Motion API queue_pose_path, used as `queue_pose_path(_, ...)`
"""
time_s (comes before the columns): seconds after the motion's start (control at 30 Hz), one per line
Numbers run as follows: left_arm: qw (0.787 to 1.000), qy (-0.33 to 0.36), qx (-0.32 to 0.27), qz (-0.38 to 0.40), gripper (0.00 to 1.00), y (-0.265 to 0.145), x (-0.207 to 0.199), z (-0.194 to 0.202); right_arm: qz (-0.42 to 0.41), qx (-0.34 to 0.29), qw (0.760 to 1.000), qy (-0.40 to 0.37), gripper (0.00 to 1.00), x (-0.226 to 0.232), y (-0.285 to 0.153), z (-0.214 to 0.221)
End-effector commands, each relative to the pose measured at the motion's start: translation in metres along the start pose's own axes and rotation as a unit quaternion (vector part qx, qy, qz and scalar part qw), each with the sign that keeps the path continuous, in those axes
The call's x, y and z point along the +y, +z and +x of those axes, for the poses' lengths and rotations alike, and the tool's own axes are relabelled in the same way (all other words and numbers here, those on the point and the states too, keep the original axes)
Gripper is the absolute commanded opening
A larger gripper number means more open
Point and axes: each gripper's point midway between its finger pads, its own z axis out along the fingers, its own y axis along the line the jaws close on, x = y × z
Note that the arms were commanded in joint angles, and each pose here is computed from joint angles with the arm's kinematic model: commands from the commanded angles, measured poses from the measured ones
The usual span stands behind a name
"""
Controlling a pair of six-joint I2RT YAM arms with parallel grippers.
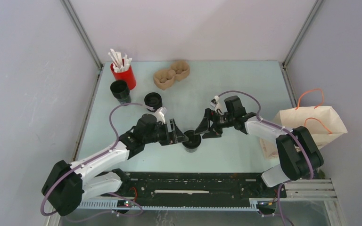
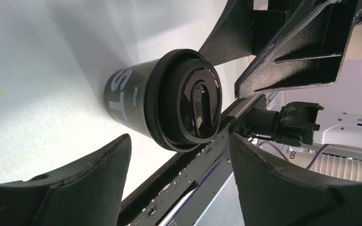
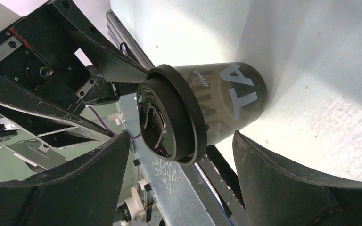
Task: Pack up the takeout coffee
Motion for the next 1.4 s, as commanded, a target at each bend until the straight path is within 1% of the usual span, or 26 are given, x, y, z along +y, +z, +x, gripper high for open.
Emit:
queue_pose_path(0.0,0.999,-0.012,-0.019,0.027,0.79,0.004,-0.012,-0.008,0.002,-0.007,0.999,-0.031,0.87,0.009,0.003,-0.012)
queue_pose_path(0.1,0.999,-0.014,-0.011,0.027,0.73,0.006,-0.013,-0.003,0.004,-0.003,0.999,-0.032,0.82,0.011,0.006,-0.011)
queue_pose_path(0.2,1.000,-0.015,0.002,0.023,0.77,0.011,-0.013,0.004,0.014,0.004,0.999,-0.033,0.82,0.009,0.011,-0.009)
queue_pose_path(0.27,1.000,-0.014,0.001,0.018,0.76,0.013,-0.011,0.004,0.019,0.008,0.999,-0.033,0.81,0.007,0.014,-0.008)
queue_pose_path(0.33,1.000,-0.013,0.002,0.012,0.76,0.015,-0.008,0.004,0.022,0.011,0.999,-0.033,0.79,0.006,0.016,-0.006)
queue_pose_path(0.6,1.000,-0.014,0.000,0.004,0.67,0.021,-0.004,0.003,0.034,0.014,0.999,-0.035,0.68,0.005,0.023,-0.003)
queue_pose_path(0.7,1.000,-0.013,0.000,0.000,0.63,0.022,-0.001,0.003,0.041,0.014,0.998,-0.036,0.67,0.003,0.025,-0.001)
queue_pose_path(0.93,1.000,-0.017,0.005,-0.015,0.60,0.030,0.010,0.007,0.058,0.022,0.998,-0.029,0.65,-0.006,0.032,0.004)
queue_pose_path(1.1,1.000,-0.014,0.001,-0.020,0.60,0.031,0.012,0.005,0.060,0.020,0.998,-0.018,0.65,-0.008,0.034,0.002)
queue_pose_path(1.23,0.999,-0.007,-0.004,-0.034,0.58,0.029,0.016,0.004,0.051,0.021,0.998,-0.001,0.64,-0.010,0.031,-0.001)
queue_pose_path(1.37,0.999,-0.005,-0.010,-0.035,0.60,0.027,0.016,0.002,0.040,0.025,0.999,0.025,0.63,-0.017,0.031,-0.004)
